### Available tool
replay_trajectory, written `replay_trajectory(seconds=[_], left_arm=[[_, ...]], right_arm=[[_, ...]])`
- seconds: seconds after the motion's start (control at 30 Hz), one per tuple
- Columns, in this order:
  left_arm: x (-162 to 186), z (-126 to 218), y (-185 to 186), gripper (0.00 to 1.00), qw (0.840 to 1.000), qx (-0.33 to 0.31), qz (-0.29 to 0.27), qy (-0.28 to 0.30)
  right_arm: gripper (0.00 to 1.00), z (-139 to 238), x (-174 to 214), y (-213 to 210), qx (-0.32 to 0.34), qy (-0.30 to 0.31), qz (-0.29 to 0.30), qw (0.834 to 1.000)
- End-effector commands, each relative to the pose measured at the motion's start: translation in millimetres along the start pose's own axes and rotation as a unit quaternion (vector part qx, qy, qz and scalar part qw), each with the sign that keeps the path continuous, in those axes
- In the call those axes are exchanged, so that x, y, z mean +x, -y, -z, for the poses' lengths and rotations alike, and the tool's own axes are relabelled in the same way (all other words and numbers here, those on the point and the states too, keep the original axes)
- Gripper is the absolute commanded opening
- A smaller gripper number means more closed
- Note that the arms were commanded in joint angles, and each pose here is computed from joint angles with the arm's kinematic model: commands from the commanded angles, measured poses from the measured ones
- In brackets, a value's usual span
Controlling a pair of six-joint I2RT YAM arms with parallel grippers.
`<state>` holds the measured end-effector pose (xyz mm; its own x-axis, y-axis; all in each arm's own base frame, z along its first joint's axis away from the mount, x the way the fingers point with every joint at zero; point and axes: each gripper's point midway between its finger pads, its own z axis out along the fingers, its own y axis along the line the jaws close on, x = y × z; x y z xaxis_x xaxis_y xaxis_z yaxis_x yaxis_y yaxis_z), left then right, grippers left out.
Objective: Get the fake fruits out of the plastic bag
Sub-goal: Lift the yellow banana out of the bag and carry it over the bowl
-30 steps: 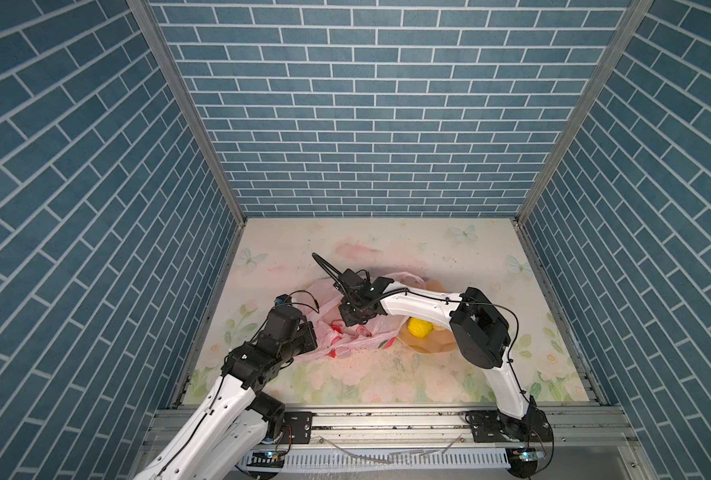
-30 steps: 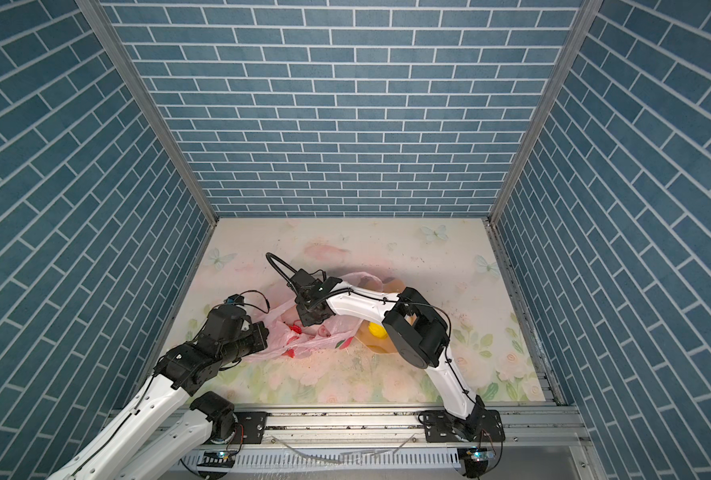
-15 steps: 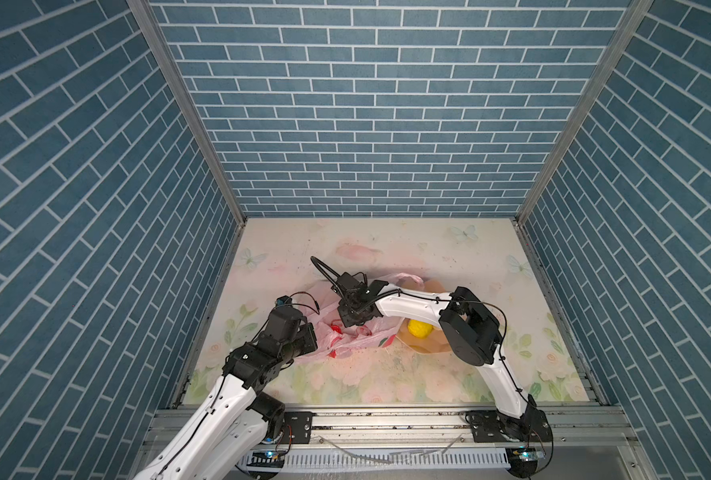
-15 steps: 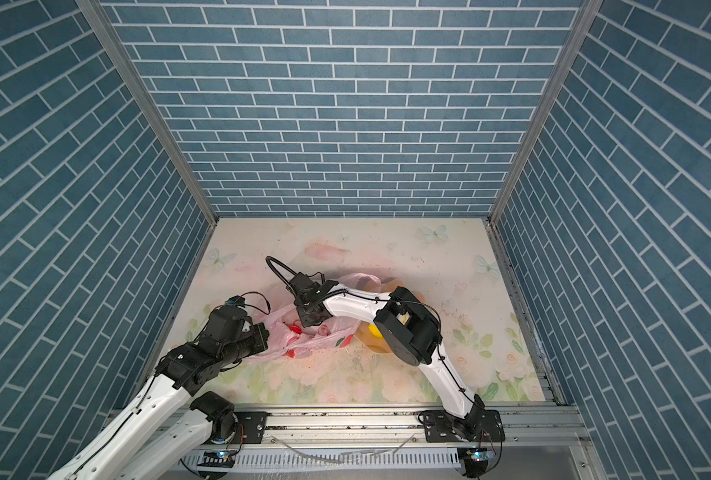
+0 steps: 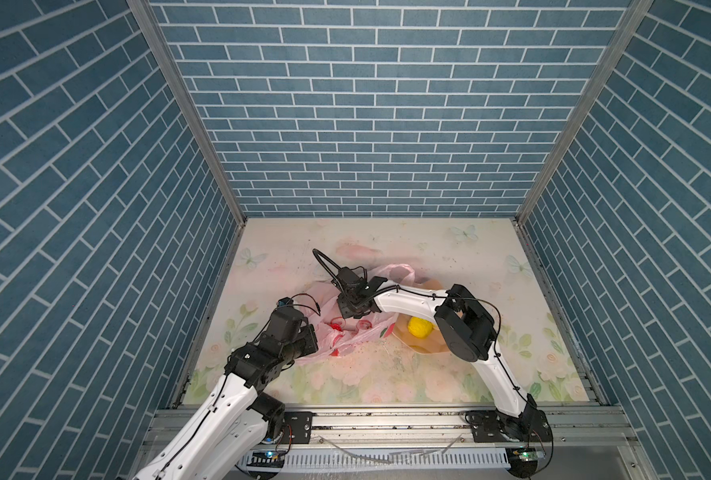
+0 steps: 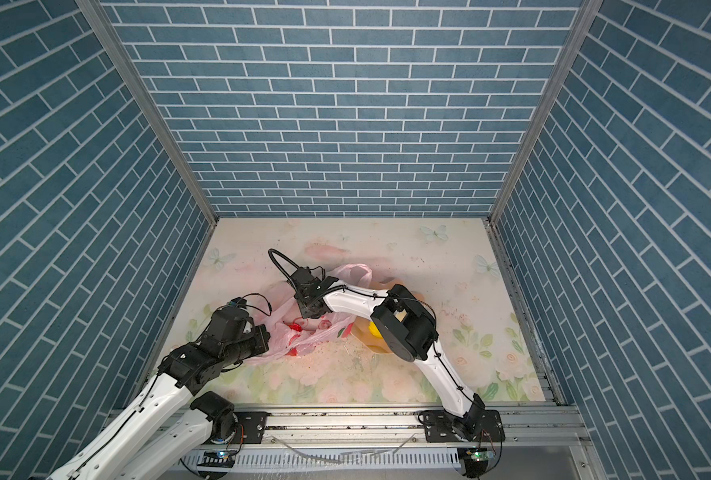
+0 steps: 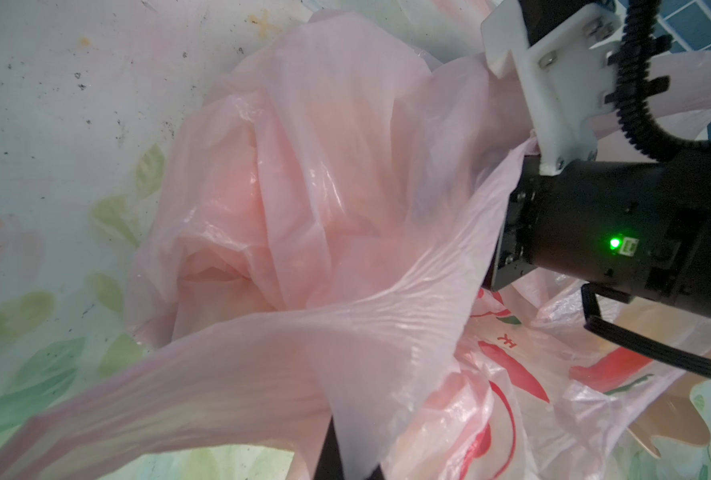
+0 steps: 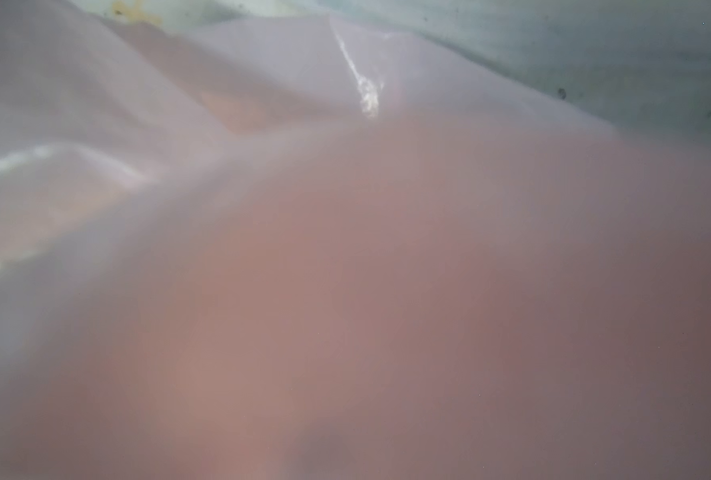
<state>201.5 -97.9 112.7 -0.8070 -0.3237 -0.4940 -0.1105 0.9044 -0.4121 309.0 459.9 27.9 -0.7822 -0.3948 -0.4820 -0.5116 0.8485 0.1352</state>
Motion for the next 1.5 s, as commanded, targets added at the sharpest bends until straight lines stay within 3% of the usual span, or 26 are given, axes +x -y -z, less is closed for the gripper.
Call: replay_trajectory(seconds=[0.0, 0.23, 0.63, 1.2, 1.47], left_arm=[[6, -3, -3, 0.00, 1.000, -0.004, -0.002, -0.009], [0, -5, -1, 0.00, 1.000, -0.003, 0.002, 0.004], [-35, -15, 15, 0.00, 0.998, 0.002, -0.003, 0.059], [-74, -4, 23, 0.00, 0.992, -0.015, -0.019, 0.127], [-93, 5, 25, 0.00, 0.986, -0.029, -0.030, 0.161]], right_arm=[[0.23, -9, -12, 4, 0.007, 0.014, -0.027, 1.000], [0.11, 2, -16, -5, -0.022, 0.021, -0.027, 0.999], [0.06, 52, -24, -36, -0.115, 0.016, -0.006, 0.993], [0.06, 96, -20, -39, -0.139, 0.005, 0.015, 0.990], [0.04, 120, -11, -8, -0.073, 0.003, 0.043, 0.996]])
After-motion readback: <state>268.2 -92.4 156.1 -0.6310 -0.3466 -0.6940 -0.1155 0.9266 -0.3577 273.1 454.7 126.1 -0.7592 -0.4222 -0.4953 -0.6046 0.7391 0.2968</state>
